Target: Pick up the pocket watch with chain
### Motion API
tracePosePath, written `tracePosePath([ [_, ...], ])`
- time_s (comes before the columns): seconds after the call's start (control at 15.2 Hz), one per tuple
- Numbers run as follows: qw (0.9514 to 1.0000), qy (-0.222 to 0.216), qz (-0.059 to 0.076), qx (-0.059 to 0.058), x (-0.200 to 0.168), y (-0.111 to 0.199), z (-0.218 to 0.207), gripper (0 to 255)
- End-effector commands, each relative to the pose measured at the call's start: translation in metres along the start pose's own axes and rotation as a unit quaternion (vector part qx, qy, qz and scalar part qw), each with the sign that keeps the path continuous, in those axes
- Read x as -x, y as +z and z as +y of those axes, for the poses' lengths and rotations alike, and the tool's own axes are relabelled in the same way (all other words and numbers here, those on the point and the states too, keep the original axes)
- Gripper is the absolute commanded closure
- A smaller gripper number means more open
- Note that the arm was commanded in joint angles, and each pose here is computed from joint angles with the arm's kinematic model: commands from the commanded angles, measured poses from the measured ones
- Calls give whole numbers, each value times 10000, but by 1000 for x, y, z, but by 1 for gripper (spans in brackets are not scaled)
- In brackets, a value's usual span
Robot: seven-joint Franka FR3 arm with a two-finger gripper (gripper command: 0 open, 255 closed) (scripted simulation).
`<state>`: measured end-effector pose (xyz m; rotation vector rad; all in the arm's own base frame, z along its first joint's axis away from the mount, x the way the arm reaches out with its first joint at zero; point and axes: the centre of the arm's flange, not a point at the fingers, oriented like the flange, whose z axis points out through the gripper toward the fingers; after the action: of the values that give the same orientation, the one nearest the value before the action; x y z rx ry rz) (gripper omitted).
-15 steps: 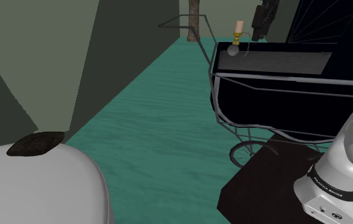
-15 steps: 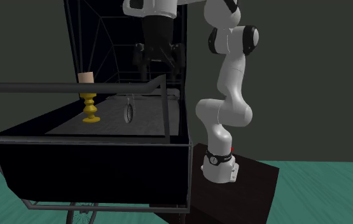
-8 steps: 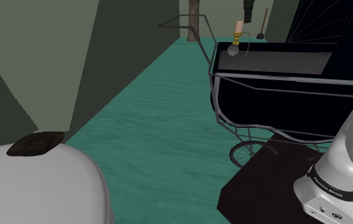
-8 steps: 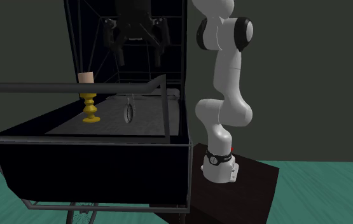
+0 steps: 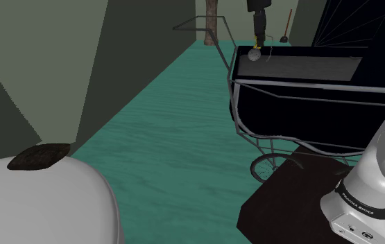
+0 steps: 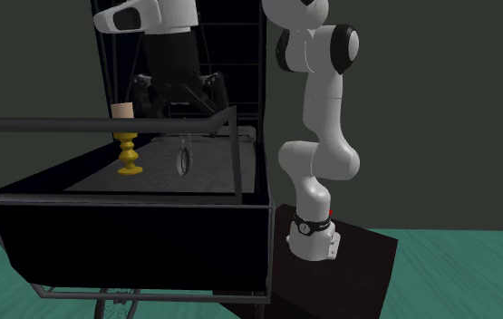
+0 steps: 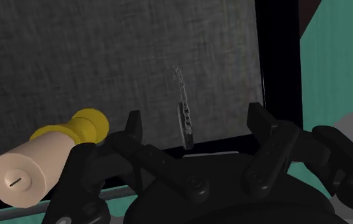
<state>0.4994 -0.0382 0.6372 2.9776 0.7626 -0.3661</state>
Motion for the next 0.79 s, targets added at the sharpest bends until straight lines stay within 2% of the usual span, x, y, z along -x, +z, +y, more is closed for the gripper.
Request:
tracePosePath([
  [0.0,9999,34,-101,-58,-6,11,7,255],
  [0.53,9999,32,-98,-62,-3,15,16,255],
  [0.73,9999,33,-101,-58,-2,2,8,255],
])
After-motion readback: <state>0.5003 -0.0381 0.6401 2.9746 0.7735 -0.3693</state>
